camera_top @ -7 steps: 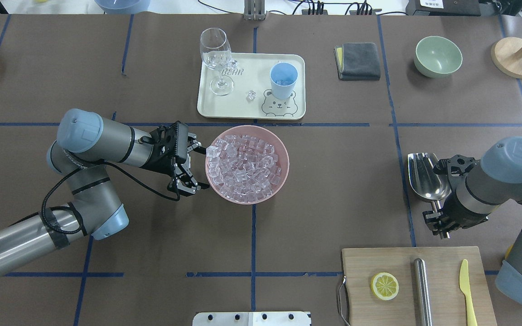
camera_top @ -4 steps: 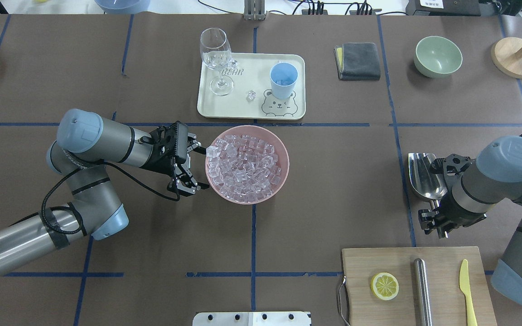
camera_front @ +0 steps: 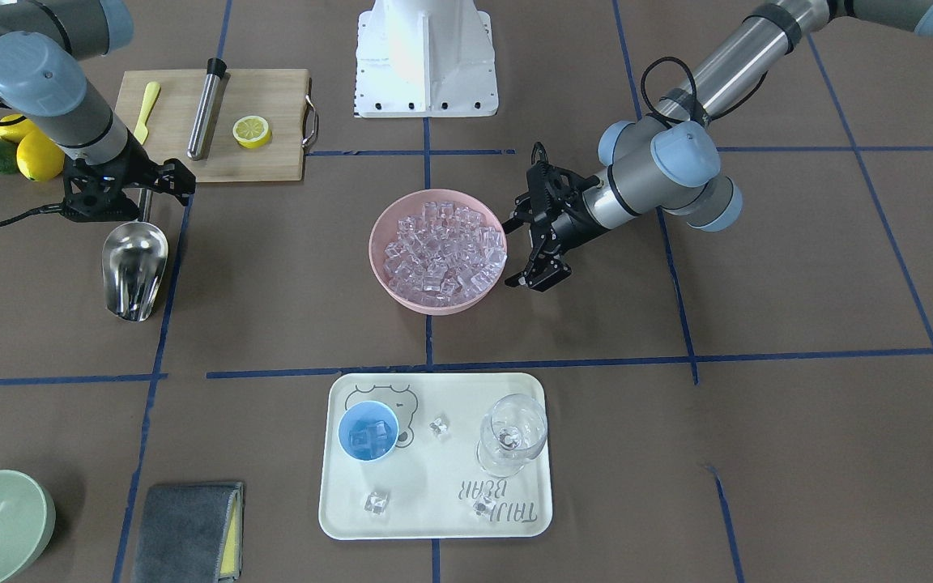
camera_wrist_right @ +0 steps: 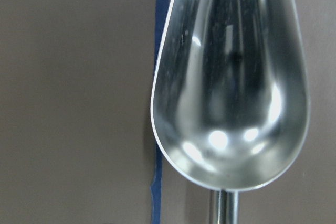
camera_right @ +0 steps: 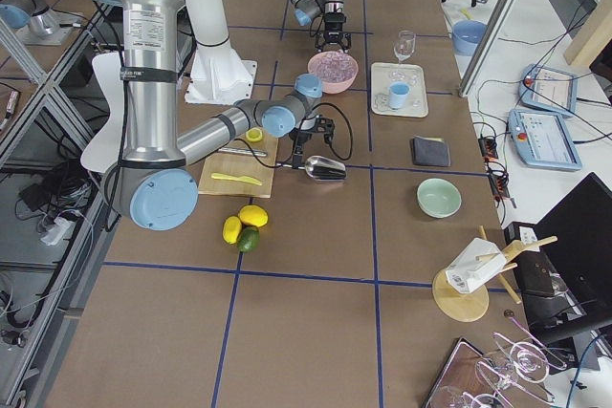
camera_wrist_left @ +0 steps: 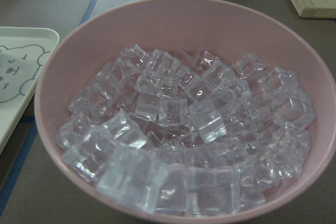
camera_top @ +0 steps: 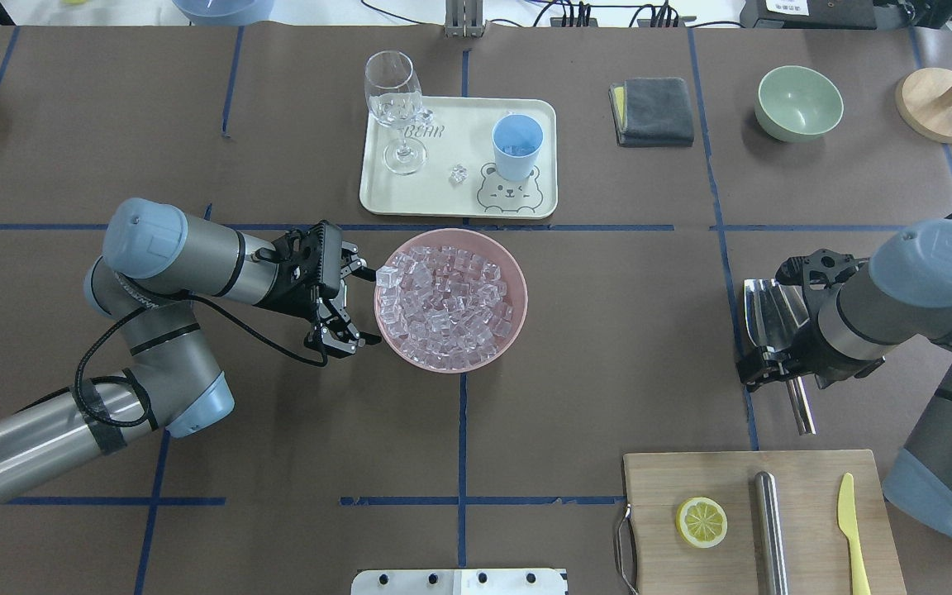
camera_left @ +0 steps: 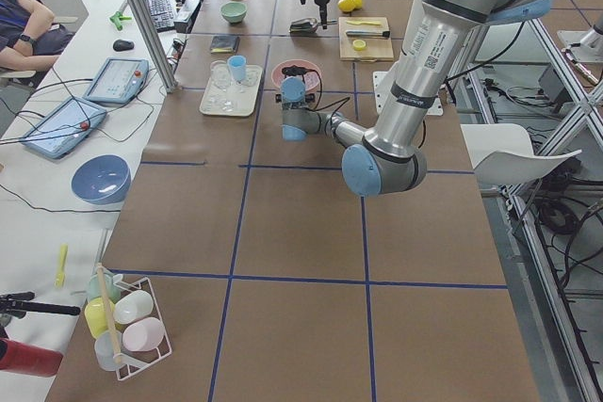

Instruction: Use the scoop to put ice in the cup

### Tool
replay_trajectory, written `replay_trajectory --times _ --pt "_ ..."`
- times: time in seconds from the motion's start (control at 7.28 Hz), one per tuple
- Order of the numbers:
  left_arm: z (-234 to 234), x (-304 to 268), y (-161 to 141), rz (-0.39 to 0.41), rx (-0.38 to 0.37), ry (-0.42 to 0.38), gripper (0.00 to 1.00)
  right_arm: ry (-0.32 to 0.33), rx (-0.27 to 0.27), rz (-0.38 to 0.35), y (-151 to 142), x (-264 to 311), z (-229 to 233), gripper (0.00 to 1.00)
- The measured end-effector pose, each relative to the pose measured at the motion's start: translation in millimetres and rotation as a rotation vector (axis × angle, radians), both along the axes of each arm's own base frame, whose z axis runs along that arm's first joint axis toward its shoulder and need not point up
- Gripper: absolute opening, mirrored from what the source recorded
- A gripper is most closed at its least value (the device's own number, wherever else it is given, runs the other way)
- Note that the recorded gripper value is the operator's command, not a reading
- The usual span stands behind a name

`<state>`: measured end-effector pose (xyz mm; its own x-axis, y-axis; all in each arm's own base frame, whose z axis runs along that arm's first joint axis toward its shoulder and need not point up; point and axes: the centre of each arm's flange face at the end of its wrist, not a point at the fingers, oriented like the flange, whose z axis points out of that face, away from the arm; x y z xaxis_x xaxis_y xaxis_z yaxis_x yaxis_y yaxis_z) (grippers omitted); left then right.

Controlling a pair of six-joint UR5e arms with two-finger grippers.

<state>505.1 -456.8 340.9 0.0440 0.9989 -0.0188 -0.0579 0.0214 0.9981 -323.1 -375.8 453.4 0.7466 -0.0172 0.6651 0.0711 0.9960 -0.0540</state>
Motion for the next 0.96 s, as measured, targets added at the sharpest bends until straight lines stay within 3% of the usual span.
replay_trajectory --times 0.27,0.41,0.69,0.96 --pt "-0.2 -1.6 -1.0 -0.002 0.000 0.001 0.99 -0.002 0.089 0.057 -41.8 46.8 -7.8 1.00" --pt "-0.6 -2.8 -1.9 -0.004 0.000 0.002 0.99 0.010 0.145 0.048 -59.6 79.8 -0.4 1.00" --pt "5.1 -11.3 -5.5 -0.014 -0.005 -0.004 0.99 0.031 0.220 -0.010 -79.5 161.6 37.7 1.00" --pt "15.6 -28.1 -12.4 -0.032 -0.014 -0.015 0.99 0.026 0.260 -0.081 -77.1 258.6 102.6 1.00"
